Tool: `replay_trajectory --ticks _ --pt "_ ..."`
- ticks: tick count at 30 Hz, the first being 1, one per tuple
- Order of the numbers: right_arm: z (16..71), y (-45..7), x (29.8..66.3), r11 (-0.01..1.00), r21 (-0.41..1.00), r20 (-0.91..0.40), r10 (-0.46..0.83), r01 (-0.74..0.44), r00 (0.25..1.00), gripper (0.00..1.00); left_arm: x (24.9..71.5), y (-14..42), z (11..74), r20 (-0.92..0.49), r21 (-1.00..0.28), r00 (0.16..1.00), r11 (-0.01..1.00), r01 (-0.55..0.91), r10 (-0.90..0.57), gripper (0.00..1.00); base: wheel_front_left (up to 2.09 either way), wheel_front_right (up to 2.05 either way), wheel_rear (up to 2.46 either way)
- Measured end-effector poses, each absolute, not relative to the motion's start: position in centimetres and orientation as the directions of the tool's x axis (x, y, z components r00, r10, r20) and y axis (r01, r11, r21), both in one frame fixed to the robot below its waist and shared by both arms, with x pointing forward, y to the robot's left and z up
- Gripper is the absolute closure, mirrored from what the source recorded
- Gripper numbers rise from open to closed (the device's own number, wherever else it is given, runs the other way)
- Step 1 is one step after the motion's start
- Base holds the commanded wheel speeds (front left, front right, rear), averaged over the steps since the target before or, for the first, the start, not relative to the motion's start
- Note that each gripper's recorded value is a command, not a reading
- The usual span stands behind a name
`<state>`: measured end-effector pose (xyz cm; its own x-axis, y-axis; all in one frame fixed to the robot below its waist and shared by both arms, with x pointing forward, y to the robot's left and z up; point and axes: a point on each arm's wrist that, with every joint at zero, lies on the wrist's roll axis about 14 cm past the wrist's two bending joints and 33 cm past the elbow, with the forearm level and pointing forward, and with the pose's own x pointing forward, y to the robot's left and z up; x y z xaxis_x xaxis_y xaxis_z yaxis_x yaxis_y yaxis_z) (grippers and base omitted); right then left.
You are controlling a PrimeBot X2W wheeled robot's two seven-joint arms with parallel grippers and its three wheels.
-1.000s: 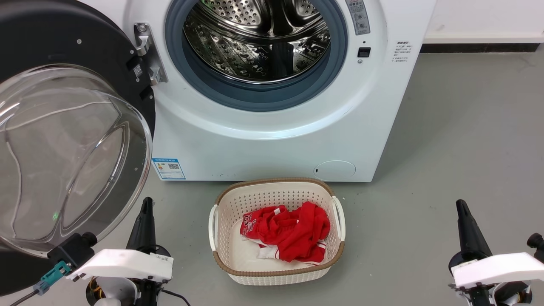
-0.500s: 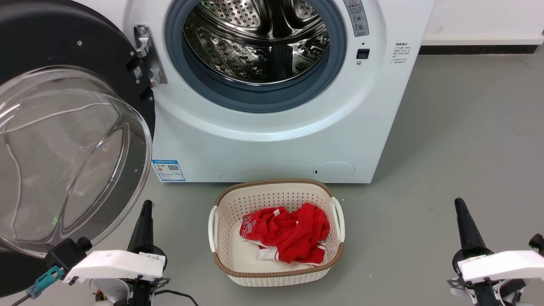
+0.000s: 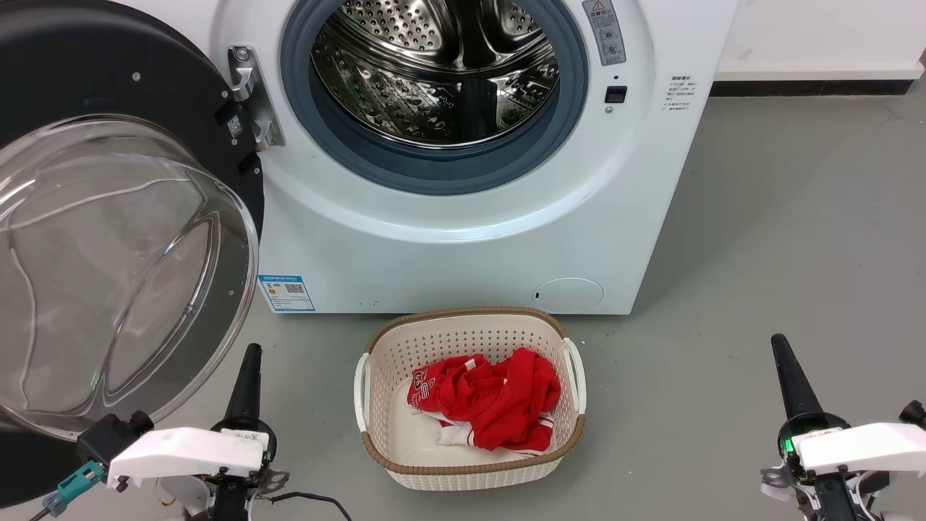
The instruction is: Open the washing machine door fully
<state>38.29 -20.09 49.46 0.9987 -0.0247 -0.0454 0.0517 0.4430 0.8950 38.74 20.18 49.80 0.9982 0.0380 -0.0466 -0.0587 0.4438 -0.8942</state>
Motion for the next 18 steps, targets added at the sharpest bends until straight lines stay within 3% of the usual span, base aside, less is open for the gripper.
replay_trajectory --ticks 18 --pt "49.7 -20.05 38.48 0.281 0.959 -0.039 -0.015 0.042 0.999 1.0 38.8 20.17 49.95 -0.041 -0.958 0.999 0.282 -0.046 0.025 1.0 0.0 0.0 0.0"
